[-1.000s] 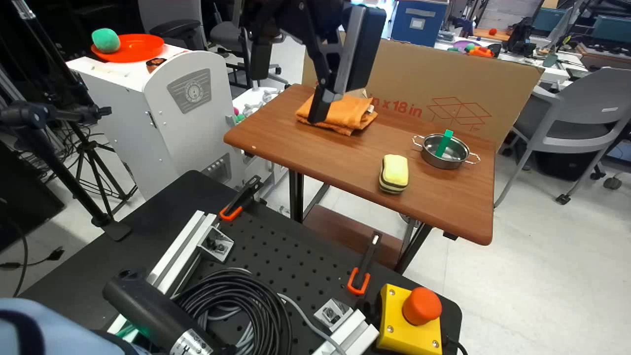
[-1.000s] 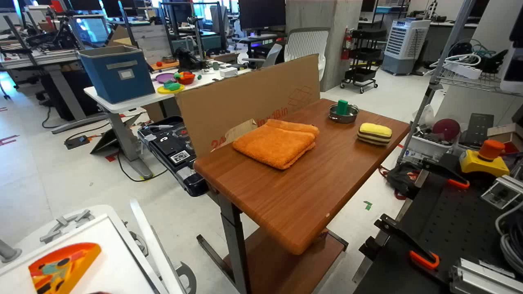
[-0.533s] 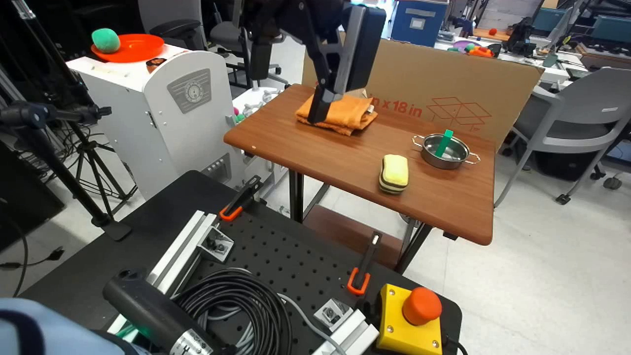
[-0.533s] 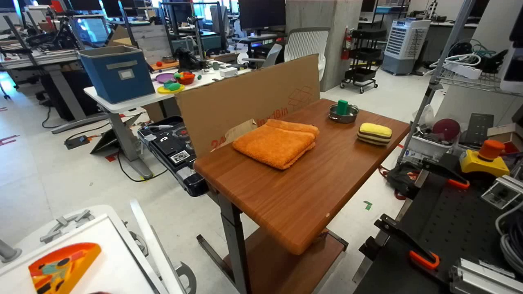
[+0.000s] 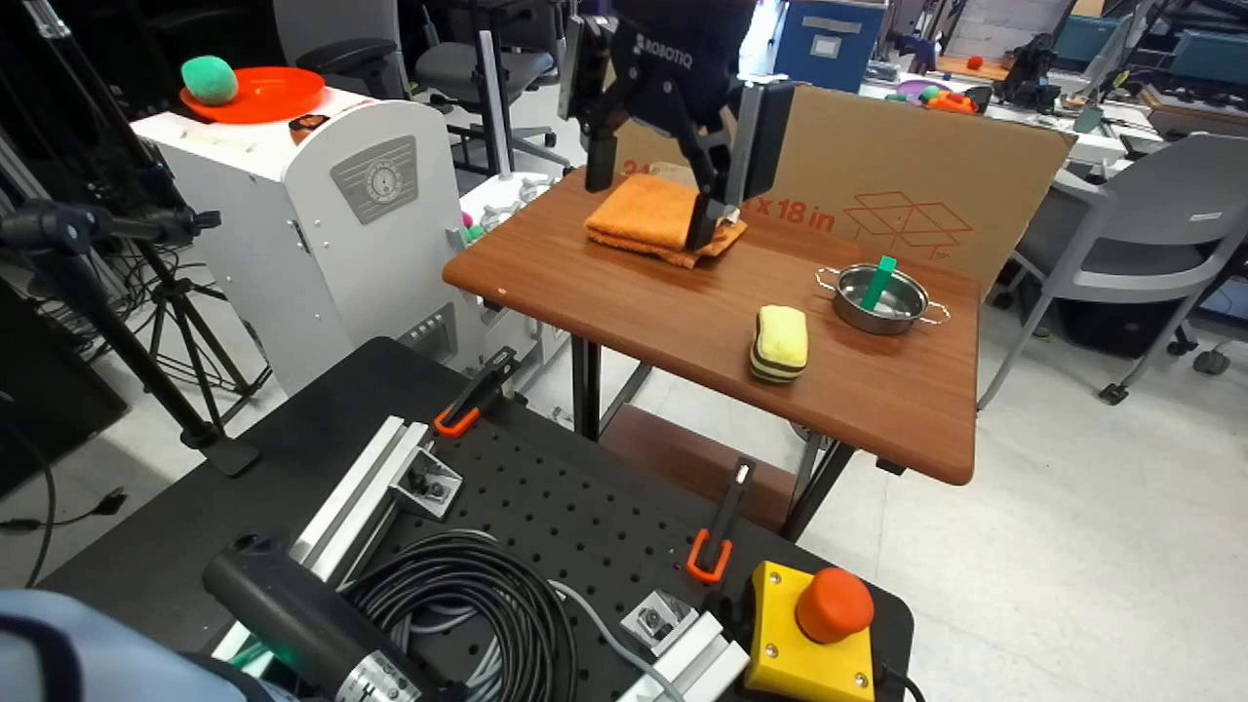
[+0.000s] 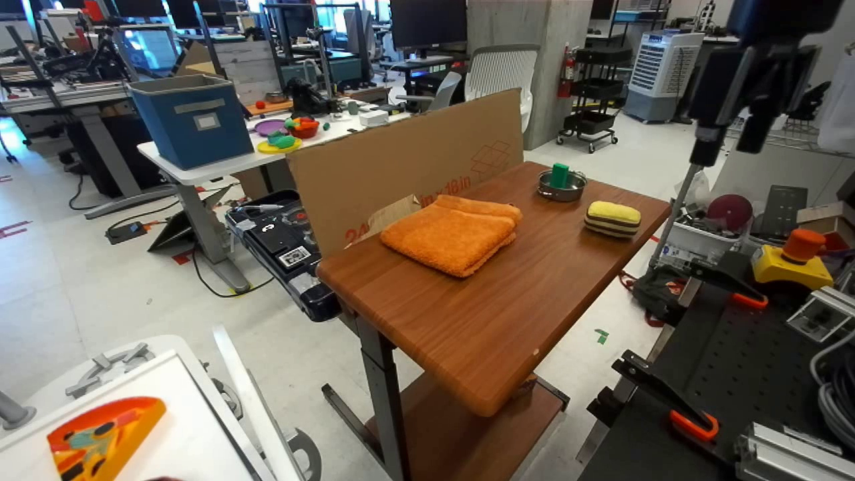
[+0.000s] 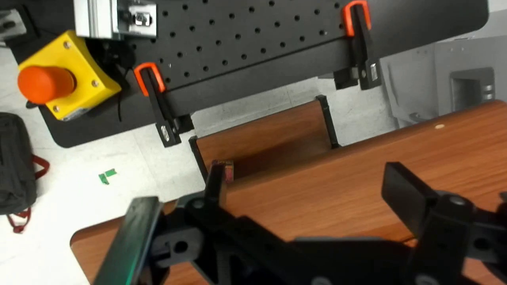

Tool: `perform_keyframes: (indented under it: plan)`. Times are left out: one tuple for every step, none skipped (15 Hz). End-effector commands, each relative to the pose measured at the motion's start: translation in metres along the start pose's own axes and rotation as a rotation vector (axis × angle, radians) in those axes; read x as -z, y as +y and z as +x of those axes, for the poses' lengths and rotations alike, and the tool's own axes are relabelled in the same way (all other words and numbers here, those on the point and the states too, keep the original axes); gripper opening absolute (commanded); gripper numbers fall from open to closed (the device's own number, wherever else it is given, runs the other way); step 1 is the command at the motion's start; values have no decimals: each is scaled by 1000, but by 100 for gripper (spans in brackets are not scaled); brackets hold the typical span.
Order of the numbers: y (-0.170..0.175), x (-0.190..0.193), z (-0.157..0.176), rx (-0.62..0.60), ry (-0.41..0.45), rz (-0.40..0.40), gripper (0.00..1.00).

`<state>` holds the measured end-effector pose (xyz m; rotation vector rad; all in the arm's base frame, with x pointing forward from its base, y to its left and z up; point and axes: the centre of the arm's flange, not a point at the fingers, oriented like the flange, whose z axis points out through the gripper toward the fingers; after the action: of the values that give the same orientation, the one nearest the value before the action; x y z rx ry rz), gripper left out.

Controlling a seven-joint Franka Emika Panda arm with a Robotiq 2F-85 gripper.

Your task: Pick up the green block from the silver pot and put it on the table.

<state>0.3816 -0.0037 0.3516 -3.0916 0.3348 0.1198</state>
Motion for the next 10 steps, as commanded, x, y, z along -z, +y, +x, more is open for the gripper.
perform_keyframes:
  plan:
    - [-9, -14, 90, 22, 24, -82, 100]
    - [-9, -15, 107, 40, 37, -101, 100]
    - [-6, -16, 126, 57, 47, -121, 100]
    - [-3, -18, 146, 69, 56, -142, 100]
    - [3, -21, 166, 83, 65, -166, 100]
    - [9, -24, 185, 91, 73, -190, 100]
    - [19, -27, 204, 90, 81, -218, 100]
    - [27, -29, 224, 89, 84, -236, 100]
    - [37, -31, 244, 82, 89, -253, 100]
    - [46, -34, 264, 77, 94, -258, 100]
